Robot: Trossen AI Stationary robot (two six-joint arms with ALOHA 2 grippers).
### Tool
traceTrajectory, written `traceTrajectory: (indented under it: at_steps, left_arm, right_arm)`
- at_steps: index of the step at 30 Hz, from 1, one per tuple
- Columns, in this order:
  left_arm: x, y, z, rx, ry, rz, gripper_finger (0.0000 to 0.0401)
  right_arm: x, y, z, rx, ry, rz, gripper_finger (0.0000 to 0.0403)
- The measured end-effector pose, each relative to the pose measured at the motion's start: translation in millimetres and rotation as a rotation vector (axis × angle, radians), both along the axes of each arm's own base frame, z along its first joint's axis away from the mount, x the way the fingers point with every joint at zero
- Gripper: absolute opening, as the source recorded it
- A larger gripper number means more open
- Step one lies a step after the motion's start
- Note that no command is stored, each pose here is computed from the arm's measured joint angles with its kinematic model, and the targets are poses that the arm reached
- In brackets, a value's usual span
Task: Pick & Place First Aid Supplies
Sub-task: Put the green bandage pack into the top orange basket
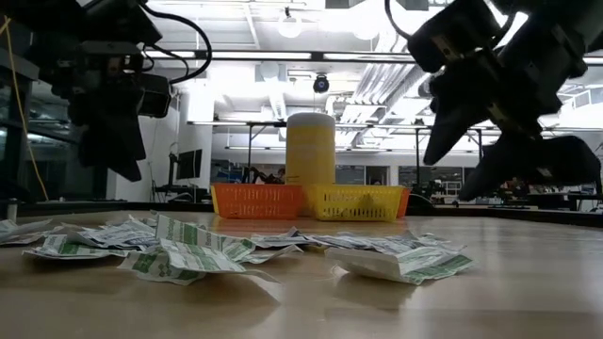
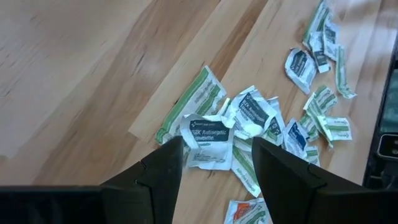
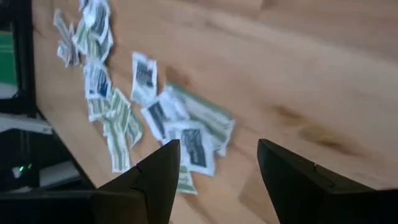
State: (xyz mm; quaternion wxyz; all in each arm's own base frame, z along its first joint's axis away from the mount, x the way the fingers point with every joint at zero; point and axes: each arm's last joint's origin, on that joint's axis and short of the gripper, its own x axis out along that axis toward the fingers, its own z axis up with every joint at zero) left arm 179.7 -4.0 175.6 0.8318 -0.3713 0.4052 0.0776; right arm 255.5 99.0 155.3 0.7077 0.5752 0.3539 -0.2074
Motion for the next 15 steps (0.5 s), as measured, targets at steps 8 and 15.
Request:
traceTrajectory:
  at_steps: [8, 15]
  left_arm:
    - [-0.3, 0.1, -0.3, 0.006, 0.003, -0.002, 0.0191]
    - [-0.5, 0.1, -0.5, 0.013, 0.005, -0.011, 0.0191]
  right_arm:
    - [11.7, 12.8, -30.7, 0.038, 0.022, -0.022, 0.0208]
    - [23.9, 19.4, -41.9, 0.048, -0.004, -0.022, 0.0208]
